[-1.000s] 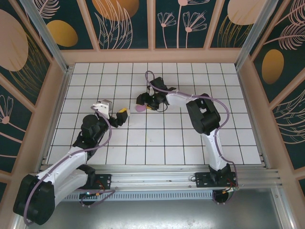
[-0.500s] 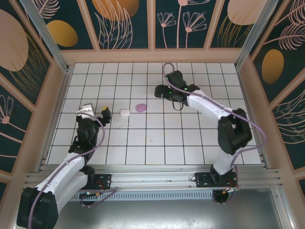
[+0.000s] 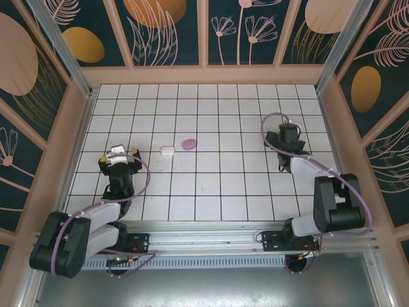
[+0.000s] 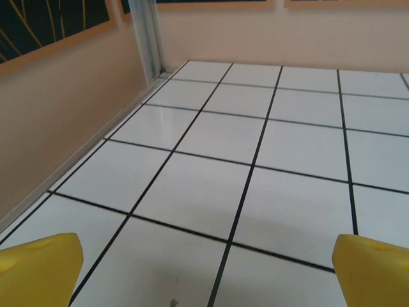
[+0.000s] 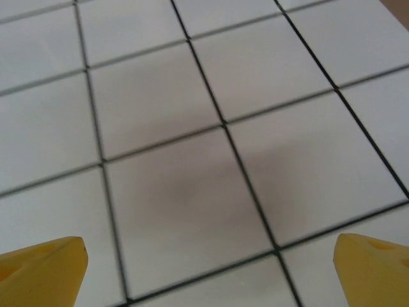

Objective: Insert wireless bluetooth earbuds into charging case

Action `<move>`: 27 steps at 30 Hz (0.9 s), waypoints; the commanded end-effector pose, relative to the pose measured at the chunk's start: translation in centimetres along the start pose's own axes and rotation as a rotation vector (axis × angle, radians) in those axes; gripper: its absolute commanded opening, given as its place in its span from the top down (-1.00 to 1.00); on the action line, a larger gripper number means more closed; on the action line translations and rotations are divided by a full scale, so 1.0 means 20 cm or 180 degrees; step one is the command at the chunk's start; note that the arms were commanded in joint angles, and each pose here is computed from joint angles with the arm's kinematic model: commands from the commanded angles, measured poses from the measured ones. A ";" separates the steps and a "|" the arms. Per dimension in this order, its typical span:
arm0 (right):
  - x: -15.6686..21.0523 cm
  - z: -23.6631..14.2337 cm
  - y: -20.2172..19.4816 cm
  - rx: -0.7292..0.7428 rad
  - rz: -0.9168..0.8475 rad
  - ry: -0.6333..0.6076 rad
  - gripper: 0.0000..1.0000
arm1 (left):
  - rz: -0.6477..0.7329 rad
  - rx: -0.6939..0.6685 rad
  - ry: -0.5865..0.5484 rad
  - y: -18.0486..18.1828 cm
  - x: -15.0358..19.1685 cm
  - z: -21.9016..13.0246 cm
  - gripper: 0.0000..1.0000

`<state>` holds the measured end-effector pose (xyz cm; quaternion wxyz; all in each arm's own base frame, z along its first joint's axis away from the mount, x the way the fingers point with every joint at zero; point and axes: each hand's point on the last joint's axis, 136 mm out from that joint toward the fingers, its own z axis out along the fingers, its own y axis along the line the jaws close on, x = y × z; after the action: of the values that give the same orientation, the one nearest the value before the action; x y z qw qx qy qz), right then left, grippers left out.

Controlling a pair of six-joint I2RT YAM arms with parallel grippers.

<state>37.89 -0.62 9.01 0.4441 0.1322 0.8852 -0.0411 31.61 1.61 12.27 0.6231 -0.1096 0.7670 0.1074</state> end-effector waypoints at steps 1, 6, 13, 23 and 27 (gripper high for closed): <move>-0.21 -0.08 0.03 -0.0272 -0.0179 -0.0842 -0.98 | -0.0127 0.0142 -0.0563 0.00 -0.20 0.01 -0.97; -0.18 -0.07 -0.06 -0.0349 -0.0062 -0.1131 -0.98 | -0.0229 0.0428 -0.0662 -0.04 -0.25 0.09 -0.97; -0.19 -0.11 -0.03 -0.0543 -0.0060 -0.1533 -0.98 | -0.0164 0.0554 -0.0586 -0.07 -0.17 0.17 -0.97; -0.13 -0.11 -0.08 -0.0563 0.0061 -0.1603 -0.98 | -0.0141 0.0686 -0.0345 -0.10 -0.12 0.26 -0.97; -0.13 -0.11 -0.08 -0.0555 0.0057 -0.1598 -0.98 | -0.0148 0.0656 -0.0351 -0.09 -0.13 0.26 -0.97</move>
<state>37.01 -2.45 10.83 0.6361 0.0886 0.7664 -0.0049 37.31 1.40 13.17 0.6688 -0.0555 0.7410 0.0242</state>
